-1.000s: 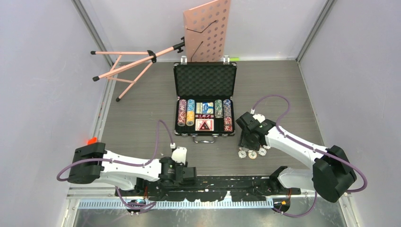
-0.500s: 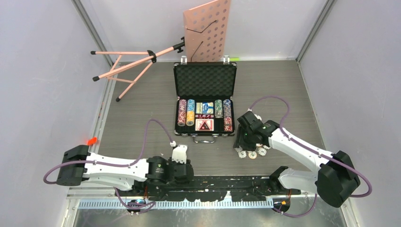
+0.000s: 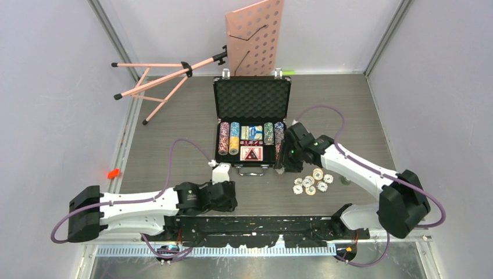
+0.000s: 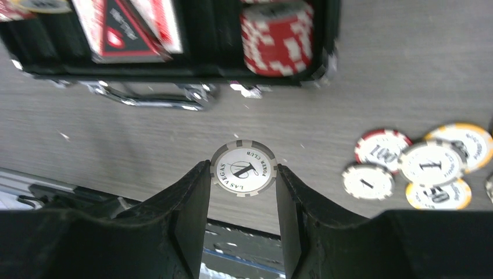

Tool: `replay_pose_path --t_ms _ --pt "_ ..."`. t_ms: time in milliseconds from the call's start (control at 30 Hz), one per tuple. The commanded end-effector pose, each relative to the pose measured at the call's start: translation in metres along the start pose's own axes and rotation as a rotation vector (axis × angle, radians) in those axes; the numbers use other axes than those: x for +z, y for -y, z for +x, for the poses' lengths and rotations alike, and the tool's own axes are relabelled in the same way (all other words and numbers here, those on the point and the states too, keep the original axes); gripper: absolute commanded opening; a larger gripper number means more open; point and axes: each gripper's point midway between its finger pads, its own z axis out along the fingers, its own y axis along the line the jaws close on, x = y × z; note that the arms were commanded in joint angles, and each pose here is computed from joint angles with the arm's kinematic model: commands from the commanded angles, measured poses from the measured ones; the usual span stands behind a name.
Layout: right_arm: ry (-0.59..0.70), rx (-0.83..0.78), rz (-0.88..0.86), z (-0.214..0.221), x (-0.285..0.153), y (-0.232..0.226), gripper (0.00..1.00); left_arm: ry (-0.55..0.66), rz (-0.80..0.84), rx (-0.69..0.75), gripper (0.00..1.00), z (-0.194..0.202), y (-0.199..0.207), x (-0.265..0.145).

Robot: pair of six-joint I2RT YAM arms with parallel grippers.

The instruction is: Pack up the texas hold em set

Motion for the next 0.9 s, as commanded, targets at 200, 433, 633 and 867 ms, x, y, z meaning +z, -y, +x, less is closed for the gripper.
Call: replay_pose_path --t_ms 200,433,633,867 --pt "0.128 -0.061 0.071 -0.072 0.014 -0.039 0.42 0.045 0.062 0.113 0.24 -0.054 0.033 0.005" --pt "0.105 -0.094 0.155 -0.082 0.037 -0.036 0.42 0.055 0.064 0.134 0.23 -0.073 0.033 0.006" --pt "0.054 -0.128 0.192 -0.081 0.047 -0.035 0.43 0.056 0.062 0.145 0.23 -0.079 0.029 0.006" --pt "-0.027 -0.169 0.186 -0.066 0.038 -0.036 0.43 0.065 0.072 0.155 0.23 -0.086 0.029 0.006"
